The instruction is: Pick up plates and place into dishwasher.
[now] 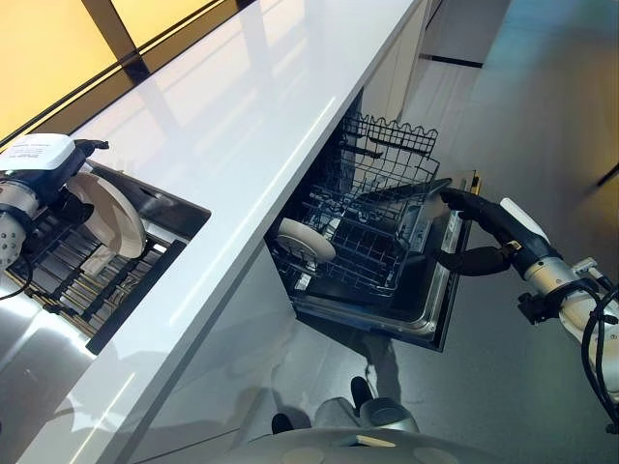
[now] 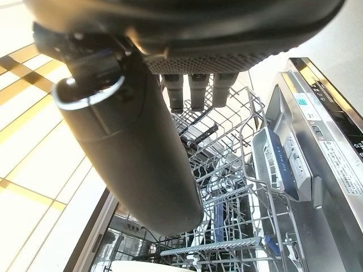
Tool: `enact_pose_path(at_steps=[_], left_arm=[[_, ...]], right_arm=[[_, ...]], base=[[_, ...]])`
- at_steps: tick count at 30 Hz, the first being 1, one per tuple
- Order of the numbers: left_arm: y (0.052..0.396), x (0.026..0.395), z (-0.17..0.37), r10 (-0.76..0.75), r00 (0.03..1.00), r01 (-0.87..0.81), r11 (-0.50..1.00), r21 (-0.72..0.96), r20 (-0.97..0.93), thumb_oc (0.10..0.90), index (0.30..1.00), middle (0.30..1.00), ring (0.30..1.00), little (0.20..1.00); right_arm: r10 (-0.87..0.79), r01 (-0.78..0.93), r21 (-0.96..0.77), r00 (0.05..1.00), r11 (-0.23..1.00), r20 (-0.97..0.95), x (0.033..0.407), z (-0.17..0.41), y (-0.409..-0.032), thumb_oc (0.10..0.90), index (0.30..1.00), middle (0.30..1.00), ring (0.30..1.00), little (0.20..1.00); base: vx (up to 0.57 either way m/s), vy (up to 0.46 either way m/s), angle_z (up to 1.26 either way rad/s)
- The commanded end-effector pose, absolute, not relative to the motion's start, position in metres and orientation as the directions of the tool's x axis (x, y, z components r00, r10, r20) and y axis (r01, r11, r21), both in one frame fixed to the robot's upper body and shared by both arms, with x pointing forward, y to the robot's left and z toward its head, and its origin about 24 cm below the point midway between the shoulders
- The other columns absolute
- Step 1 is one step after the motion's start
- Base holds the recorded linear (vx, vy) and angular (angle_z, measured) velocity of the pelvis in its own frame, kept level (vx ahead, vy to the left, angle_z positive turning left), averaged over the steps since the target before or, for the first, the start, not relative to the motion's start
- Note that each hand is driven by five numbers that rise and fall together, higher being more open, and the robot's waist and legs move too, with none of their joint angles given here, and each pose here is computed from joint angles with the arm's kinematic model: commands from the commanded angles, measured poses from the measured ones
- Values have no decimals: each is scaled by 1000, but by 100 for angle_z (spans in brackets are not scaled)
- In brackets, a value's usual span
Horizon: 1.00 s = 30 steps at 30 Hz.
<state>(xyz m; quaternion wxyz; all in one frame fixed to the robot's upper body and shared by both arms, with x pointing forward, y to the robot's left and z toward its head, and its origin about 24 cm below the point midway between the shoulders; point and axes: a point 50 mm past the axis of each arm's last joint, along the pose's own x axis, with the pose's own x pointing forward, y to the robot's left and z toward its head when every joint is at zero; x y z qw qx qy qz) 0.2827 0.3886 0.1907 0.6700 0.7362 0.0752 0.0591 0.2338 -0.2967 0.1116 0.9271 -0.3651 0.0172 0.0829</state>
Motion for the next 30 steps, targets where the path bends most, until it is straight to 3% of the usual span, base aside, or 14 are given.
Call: enact_pose_path(at_steps=[1,8,9,10,12,14,30], left_arm=[[403,282,229,267,955,-105,-110,988,131,800,900,900,900,900],[404,283,214,284,956,-59,-66,996,76,800,900,900,900,900],[404,283,214,287,955,-60,-56,997,73,556,691,691,691,656],[404,283,213,290,955,-59,-48,997,70,410,566,566,566,510],[405,283,209,297,953,-53,-24,998,58,215,399,399,399,315],[406,283,207,302,952,-41,-15,999,43,100,300,300,300,200],[416,277,203,340,940,-7,-35,999,19,100,300,300,300,200]], right_arm=[[234,-24,-723,953,690,191,242,177,-286,800,900,900,900,900],[228,-3,-727,950,687,211,243,180,-286,800,900,900,900,900],[228,-3,-726,950,688,212,243,180,-286,800,900,900,900,900],[229,-4,-726,950,688,212,243,180,-286,800,900,900,900,900],[233,-5,-726,949,688,214,242,180,-286,800,900,900,900,900],[235,-4,-727,948,686,217,241,181,-286,800,900,900,900,900],[240,15,-724,939,689,248,241,186,-286,800,900,900,900,900]], base=[[0,0,0],[-5,2,0],[0,0,0],[0,0,0],[-25,-2,-4],[-33,-9,-2],[-7,-7,0]])
